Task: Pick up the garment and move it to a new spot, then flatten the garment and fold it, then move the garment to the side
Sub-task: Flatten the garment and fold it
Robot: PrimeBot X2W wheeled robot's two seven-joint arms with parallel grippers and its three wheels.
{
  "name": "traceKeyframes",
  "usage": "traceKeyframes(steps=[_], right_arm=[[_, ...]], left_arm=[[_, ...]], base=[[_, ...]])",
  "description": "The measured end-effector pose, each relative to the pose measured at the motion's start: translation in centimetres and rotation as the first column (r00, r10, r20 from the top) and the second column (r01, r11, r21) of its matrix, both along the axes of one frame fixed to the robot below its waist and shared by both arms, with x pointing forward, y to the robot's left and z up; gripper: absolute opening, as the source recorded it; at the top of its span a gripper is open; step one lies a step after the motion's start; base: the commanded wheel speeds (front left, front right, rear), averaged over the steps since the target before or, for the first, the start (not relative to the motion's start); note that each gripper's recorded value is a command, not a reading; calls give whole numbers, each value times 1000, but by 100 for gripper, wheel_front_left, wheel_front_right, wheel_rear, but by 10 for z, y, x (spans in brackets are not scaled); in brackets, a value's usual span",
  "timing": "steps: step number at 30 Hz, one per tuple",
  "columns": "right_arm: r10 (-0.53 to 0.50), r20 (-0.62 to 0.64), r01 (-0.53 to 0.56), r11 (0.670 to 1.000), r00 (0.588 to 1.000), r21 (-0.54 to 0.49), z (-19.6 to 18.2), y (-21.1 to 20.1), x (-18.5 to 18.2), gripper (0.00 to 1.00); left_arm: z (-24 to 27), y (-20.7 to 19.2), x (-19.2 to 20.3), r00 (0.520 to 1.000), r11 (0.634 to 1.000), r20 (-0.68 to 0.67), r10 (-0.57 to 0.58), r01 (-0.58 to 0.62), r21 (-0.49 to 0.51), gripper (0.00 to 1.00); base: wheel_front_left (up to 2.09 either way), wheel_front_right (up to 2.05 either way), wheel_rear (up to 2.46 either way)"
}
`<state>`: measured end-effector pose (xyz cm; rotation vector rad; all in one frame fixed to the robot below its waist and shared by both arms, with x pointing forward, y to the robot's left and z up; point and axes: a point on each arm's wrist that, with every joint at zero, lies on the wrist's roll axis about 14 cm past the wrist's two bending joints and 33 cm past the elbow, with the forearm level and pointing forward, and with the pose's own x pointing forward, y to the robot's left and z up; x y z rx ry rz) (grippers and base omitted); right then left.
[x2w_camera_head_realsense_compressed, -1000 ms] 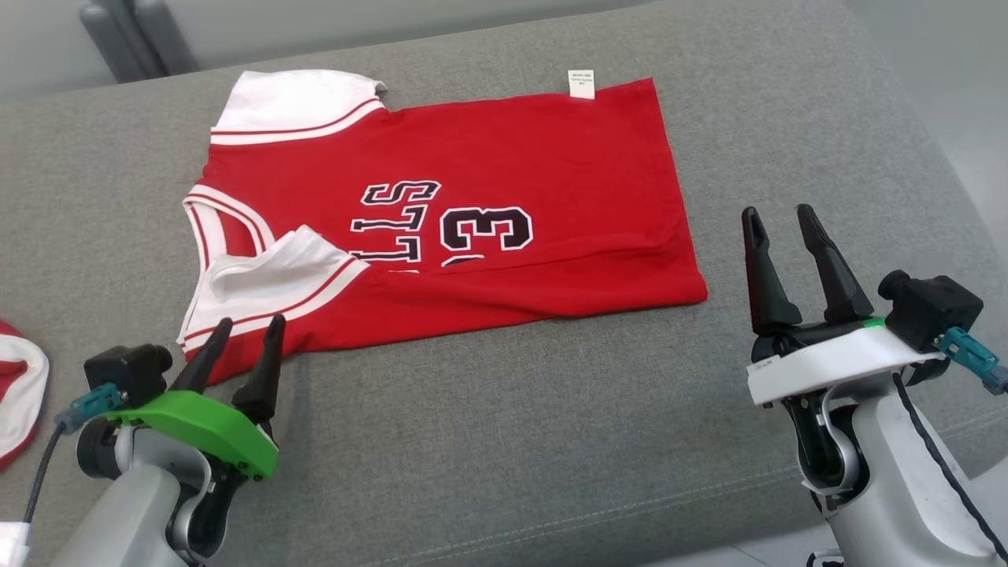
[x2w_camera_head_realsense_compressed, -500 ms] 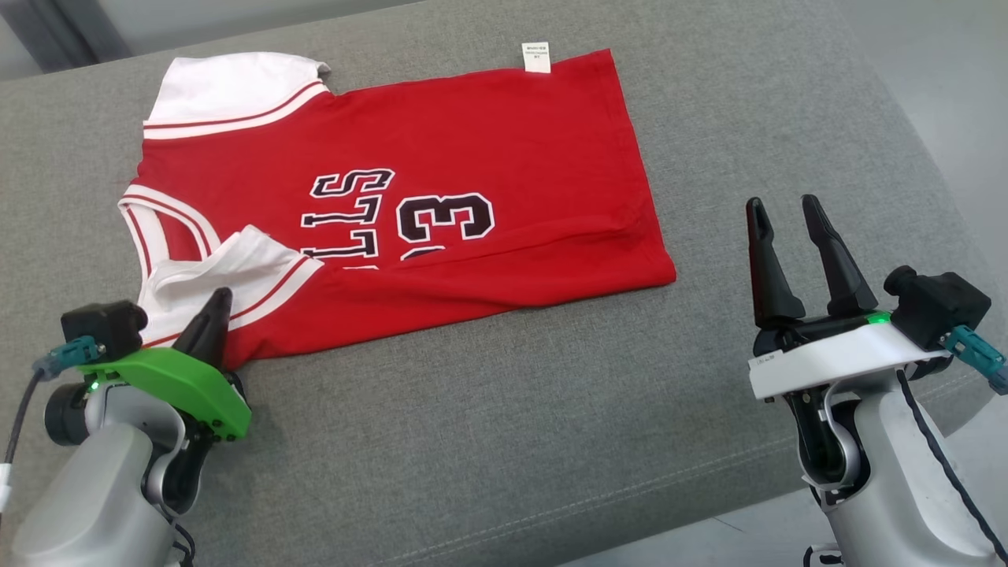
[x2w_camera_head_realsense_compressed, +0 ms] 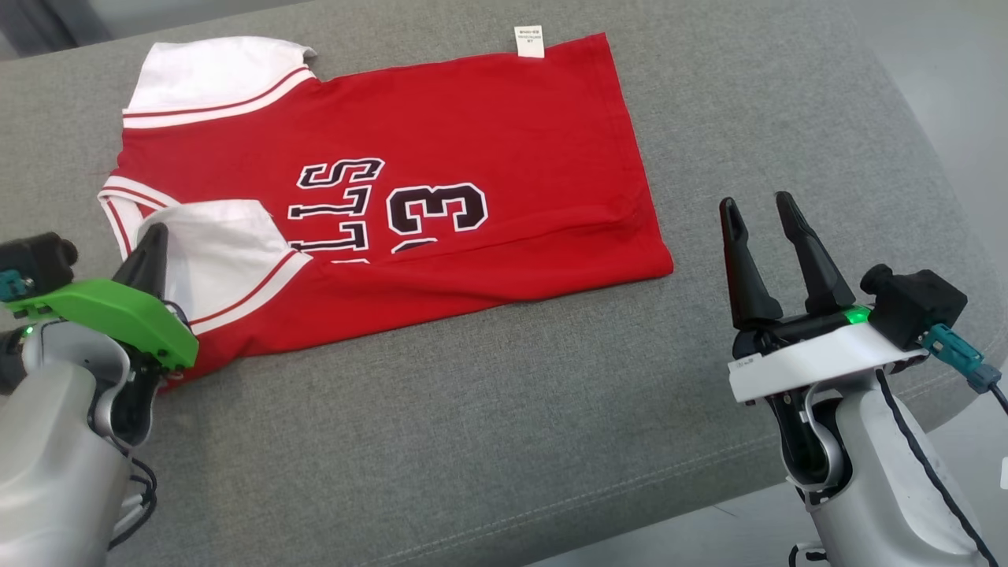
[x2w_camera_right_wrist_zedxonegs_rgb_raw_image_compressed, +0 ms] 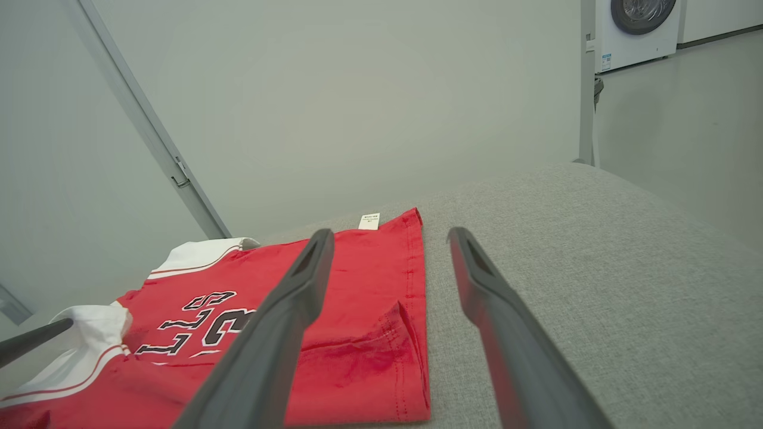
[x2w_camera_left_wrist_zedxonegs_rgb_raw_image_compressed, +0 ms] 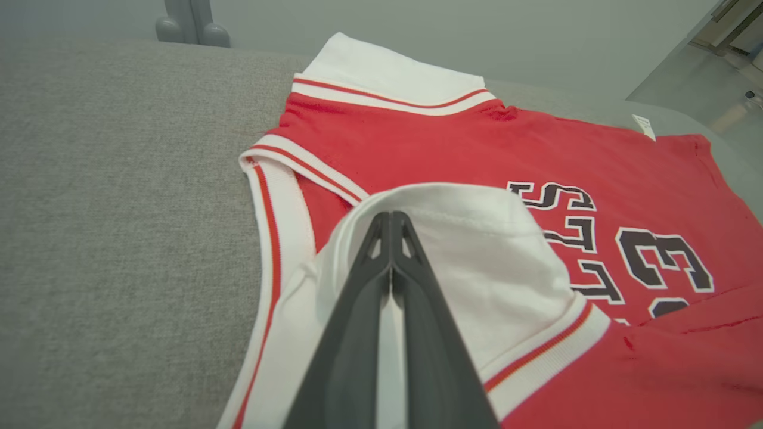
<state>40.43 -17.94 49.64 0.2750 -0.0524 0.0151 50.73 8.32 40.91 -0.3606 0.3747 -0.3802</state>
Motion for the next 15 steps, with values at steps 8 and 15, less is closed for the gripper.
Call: traceKeyframes(steps=[8,15], right_arm=[[17,-8,-17,1000,1000,-11,-4,3,8,100],[-30,-4,30,999,1000,-19,-3,-13,8,100]], left_arm=[[-16,4,20,998,1000,-65,26,-26,-3,0],[-7,-6,26,1000,1000,-7,7,-7,-4,0]], base=[[0,0,0],[0,0,0]])
